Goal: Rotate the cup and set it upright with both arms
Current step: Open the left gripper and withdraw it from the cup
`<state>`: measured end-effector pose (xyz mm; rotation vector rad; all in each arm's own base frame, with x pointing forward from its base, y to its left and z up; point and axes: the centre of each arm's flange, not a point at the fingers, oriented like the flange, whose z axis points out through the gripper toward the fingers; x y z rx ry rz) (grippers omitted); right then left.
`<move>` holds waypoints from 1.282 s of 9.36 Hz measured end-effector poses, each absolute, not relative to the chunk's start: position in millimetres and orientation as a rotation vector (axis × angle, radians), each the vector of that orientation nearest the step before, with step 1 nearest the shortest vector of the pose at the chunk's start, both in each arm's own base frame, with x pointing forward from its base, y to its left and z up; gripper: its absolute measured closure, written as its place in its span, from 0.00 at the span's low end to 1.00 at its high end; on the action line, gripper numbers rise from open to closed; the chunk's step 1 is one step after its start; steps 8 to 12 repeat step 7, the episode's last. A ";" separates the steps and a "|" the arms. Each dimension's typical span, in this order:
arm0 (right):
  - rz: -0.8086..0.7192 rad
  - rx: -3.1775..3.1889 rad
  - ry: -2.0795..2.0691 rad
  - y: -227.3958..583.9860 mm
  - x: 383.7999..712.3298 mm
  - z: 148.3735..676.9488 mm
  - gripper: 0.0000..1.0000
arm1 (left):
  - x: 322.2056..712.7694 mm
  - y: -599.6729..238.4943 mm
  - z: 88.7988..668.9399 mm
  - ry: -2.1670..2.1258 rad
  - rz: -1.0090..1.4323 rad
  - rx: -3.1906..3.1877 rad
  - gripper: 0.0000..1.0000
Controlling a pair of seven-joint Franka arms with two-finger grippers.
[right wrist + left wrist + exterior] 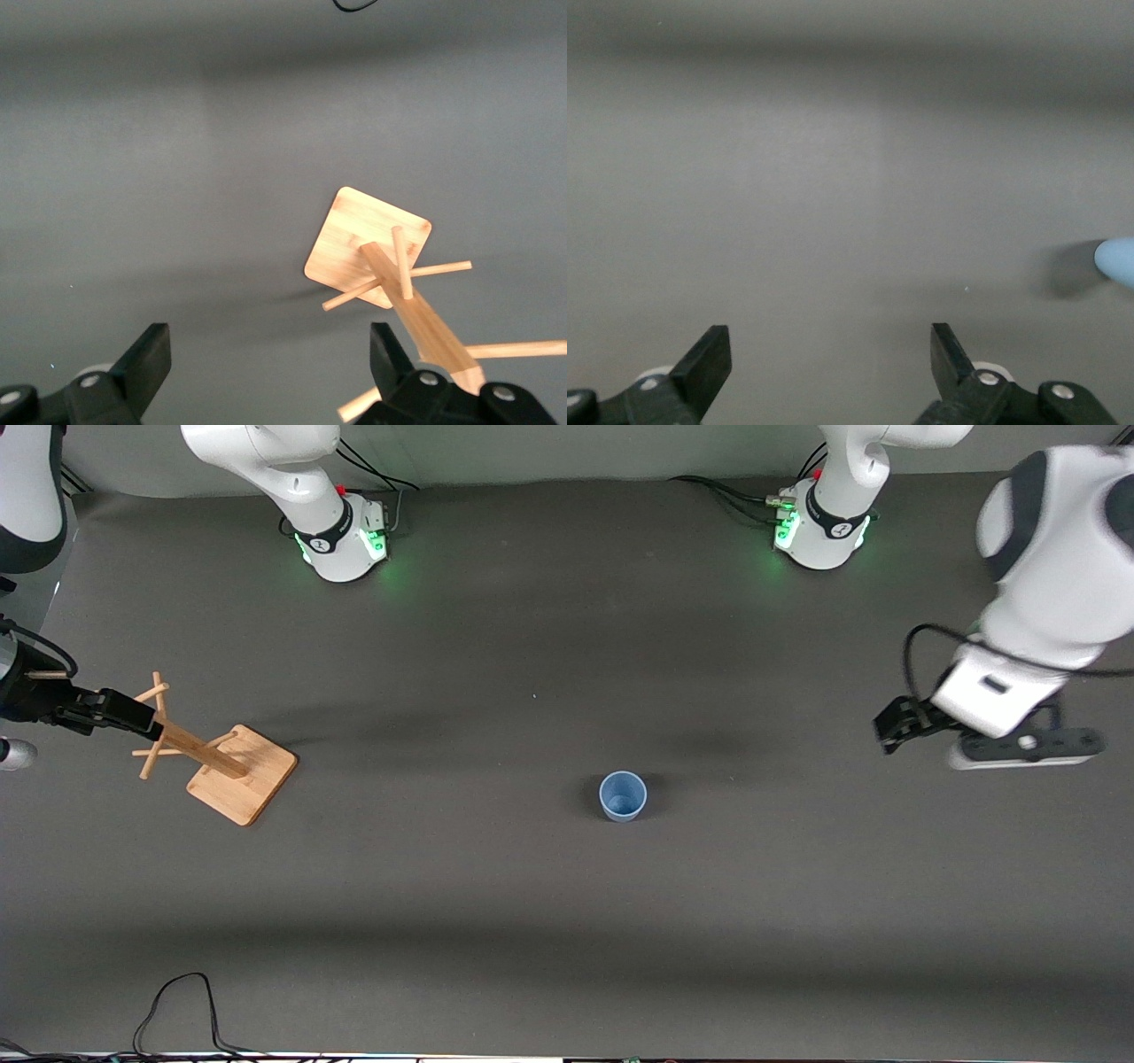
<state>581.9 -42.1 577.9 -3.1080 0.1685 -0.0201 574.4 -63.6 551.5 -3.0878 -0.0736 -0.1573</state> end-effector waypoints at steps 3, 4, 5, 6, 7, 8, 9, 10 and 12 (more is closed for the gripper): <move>-0.051 -3.088 0.086 -50.0 576.6 589.8 0.00 | 558.6 32.1 578.2 -0.131 -0.090 -3.085 0.00; -0.036 -3.092 0.069 -44.5 574.5 592.9 0.00 | 556.9 40.0 587.7 -0.144 -0.090 -3.082 0.00; -0.003 -3.091 0.048 -37.3 571.7 597.2 0.00 | 555.9 38.1 593.0 -0.141 -0.083 -3.080 0.00; 0.017 -3.091 0.031 -31.5 569.6 603.4 0.00 | 555.8 33.4 595.4 -0.132 -0.078 -3.080 0.00; 0.017 -3.091 0.024 -29.5 568.8 608.3 0.00 | 556.0 29.1 595.6 -0.122 -0.076 -3.080 0.00; 0.017 -3.091 0.024 -29.5 568.8 608.3 0.00 | 556.0 29.1 595.6 -0.122 -0.076 -3.080 0.00; 0.017 -3.091 0.024 -29.5 568.8 608.3 0.00 | 556.0 29.1 595.6 -0.122 -0.076 -3.080 0.00; 0.017 -3.091 0.024 -29.5 568.8 608.3 0.00 | 556.0 29.1 595.6 -0.122 -0.076 -3.080 0.00; 0.017 -3.091 0.024 -29.5 568.8 608.3 0.00 | 556.0 29.1 595.6 -0.122 -0.076 -3.080 0.00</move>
